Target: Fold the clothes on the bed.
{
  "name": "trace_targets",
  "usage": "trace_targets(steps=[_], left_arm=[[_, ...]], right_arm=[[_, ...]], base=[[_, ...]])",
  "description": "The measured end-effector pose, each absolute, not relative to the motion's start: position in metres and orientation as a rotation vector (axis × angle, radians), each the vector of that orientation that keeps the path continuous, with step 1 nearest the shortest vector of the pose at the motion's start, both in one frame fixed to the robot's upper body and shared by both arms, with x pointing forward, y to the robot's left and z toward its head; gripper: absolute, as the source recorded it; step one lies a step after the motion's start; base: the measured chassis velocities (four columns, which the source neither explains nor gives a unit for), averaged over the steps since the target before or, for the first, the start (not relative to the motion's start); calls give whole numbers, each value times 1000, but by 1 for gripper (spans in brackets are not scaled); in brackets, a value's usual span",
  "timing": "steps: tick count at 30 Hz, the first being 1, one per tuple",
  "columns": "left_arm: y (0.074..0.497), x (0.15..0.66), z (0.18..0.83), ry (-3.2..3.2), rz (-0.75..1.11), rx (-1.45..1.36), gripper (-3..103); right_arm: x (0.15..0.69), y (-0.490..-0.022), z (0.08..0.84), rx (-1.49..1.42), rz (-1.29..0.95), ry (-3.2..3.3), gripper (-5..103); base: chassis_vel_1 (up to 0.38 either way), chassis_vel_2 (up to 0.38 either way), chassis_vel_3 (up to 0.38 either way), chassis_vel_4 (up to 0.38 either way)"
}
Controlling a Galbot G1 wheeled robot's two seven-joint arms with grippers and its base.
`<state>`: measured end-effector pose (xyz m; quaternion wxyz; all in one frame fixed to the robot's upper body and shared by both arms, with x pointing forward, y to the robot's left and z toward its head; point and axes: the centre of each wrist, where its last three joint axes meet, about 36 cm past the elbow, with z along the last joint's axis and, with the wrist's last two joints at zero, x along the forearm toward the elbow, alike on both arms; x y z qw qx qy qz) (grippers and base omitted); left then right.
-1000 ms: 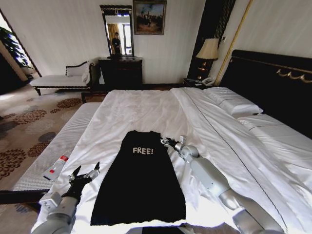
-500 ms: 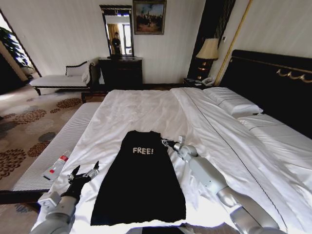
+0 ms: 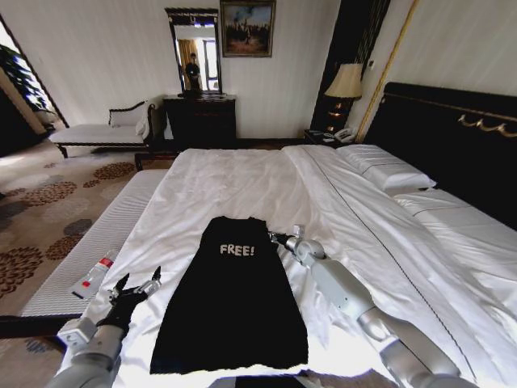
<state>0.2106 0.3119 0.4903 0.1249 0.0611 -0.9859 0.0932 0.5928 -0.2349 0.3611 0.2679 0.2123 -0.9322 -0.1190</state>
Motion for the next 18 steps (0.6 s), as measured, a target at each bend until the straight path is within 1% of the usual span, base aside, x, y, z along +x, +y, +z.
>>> trace_targets(steps=[4,8,9,13,14,18], left_arm=[[311,211,490,-2873,274,175,100],[310,212,490,-2876,276,167,100],[310,212,490,-2876,276,167,100],[309,213,490,-2878,278,160,100],[309,213,490,-2878,278,160,100],[310,213,491,-2880,279,164,100]], right_arm=[[592,-238,365,569,-282,-2535,0],[591,-248,373,548,-125,-2605,0],[591,-248,373,548,-125,-2605,0],[587,-257,383,511,133,-2643,0],[587,-257,383,511,133,-2643,0],[582,-262,386,467,321,-2636,0]], base=[[0,0,0,0],[0,0,0,0],[0,0,0,0],[0,0,0,0],[0,0,0,0],[0,0,0,0]])
